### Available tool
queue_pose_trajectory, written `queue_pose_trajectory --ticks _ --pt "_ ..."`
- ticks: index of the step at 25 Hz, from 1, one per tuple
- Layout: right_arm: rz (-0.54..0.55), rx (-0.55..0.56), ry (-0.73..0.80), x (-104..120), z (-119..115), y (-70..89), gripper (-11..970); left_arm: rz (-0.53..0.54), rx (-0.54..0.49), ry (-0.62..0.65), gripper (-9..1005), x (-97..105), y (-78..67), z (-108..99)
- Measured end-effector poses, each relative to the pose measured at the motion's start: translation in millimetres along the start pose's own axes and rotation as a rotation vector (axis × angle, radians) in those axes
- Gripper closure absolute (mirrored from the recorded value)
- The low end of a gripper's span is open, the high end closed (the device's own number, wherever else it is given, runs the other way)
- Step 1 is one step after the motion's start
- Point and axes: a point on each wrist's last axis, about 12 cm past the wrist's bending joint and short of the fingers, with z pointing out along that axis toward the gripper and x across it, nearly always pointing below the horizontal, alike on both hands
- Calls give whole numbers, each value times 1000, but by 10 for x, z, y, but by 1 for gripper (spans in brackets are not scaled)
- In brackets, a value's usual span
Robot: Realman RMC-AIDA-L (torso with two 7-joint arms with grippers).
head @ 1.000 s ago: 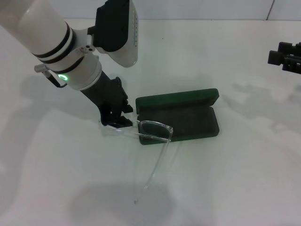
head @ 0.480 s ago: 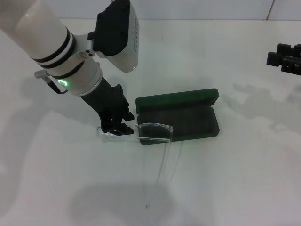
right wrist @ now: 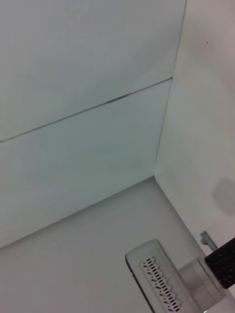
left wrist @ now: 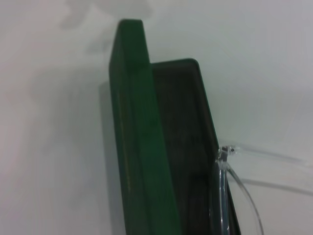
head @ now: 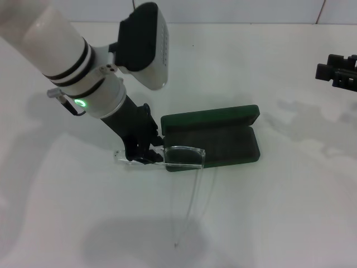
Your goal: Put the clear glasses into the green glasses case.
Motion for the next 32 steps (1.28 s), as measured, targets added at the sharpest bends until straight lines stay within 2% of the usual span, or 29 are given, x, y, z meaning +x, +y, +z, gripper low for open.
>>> queue_pose_trajectory --ticks 13,19,24,32 --pt "2 -4 1 23 5 -7 476 12 12 9 679 -24 -30 72" --pt "2 -4 1 23 5 -6 476 11 12 9 889 -23 -29 70" --pt "1 -5 1 23 6 -6 477 10 16 10 926 -22 -34 69" --pt "-1 -12 4 33 -2 4 478 -6 31 8 926 -65 -54 12"
